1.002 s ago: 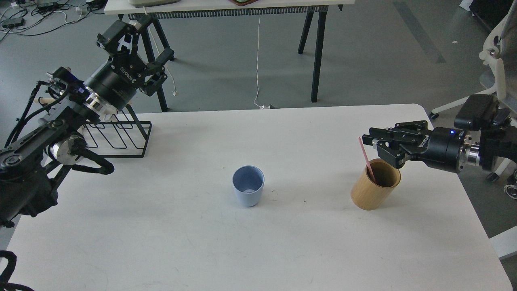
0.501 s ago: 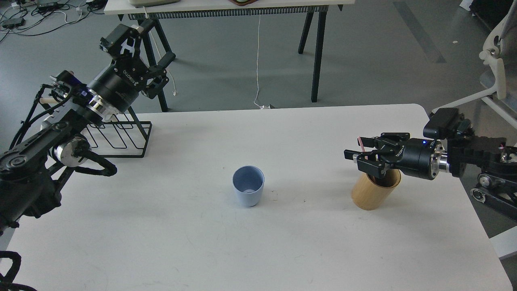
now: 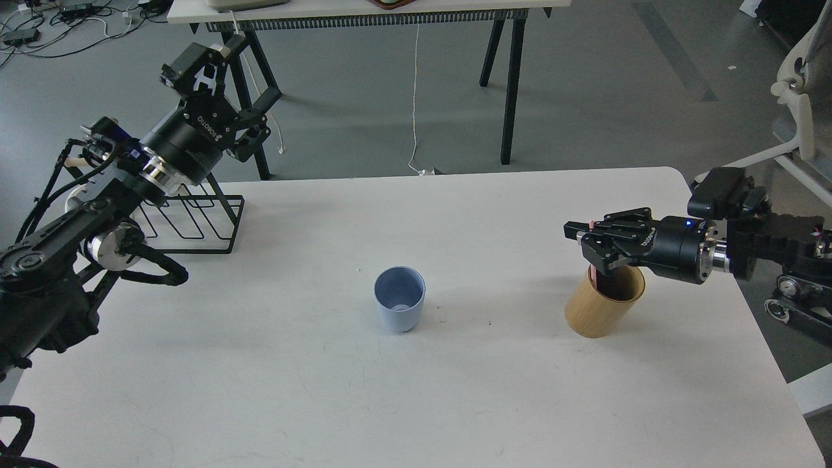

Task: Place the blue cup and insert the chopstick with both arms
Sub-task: 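Close the right gripper on the pink stick's top end, then pull the pink stick up out of the tan cup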

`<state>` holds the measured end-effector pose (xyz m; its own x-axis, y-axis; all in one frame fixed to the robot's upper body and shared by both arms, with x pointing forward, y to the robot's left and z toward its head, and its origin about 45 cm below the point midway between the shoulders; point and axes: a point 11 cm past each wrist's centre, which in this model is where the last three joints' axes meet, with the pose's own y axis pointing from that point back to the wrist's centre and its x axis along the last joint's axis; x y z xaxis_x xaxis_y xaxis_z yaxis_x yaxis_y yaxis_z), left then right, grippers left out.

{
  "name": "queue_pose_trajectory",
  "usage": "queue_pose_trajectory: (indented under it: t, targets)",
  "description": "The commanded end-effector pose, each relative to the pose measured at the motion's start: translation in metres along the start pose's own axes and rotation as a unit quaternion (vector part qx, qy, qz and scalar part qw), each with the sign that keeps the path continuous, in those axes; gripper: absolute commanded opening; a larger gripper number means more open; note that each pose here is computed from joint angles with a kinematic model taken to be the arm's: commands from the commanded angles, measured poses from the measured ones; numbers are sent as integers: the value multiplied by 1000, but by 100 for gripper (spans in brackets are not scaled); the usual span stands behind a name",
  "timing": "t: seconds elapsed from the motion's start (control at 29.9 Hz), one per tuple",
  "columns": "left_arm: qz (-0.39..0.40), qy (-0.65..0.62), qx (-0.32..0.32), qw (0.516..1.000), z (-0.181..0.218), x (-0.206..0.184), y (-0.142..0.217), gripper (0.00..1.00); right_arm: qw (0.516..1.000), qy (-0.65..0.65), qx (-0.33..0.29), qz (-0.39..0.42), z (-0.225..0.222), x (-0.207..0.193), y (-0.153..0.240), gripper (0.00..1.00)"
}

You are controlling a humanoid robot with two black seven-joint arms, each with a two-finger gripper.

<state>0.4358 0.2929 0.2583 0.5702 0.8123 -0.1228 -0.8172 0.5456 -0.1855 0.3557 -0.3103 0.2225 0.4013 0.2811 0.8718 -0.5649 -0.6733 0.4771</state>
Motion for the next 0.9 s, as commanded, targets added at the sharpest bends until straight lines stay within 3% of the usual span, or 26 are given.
queue_pose_trajectory:
  t: [0.0,0.27,0.5,0.87]
  targets:
    - [0,0,0,1000,0,0,0,87,1000,12,-3,10,1,14,10,1]
    - [1,2,-2,1000,0,0,0,87,998,32,-13,43,3,51,35,1]
    - [4,0,-2,1000,1,2,1,87,988,40,0,149,-7,122,45,1]
    - [44,0,22,999,-14,25,23,89,978,27,76,194,-44,148,-11,1]
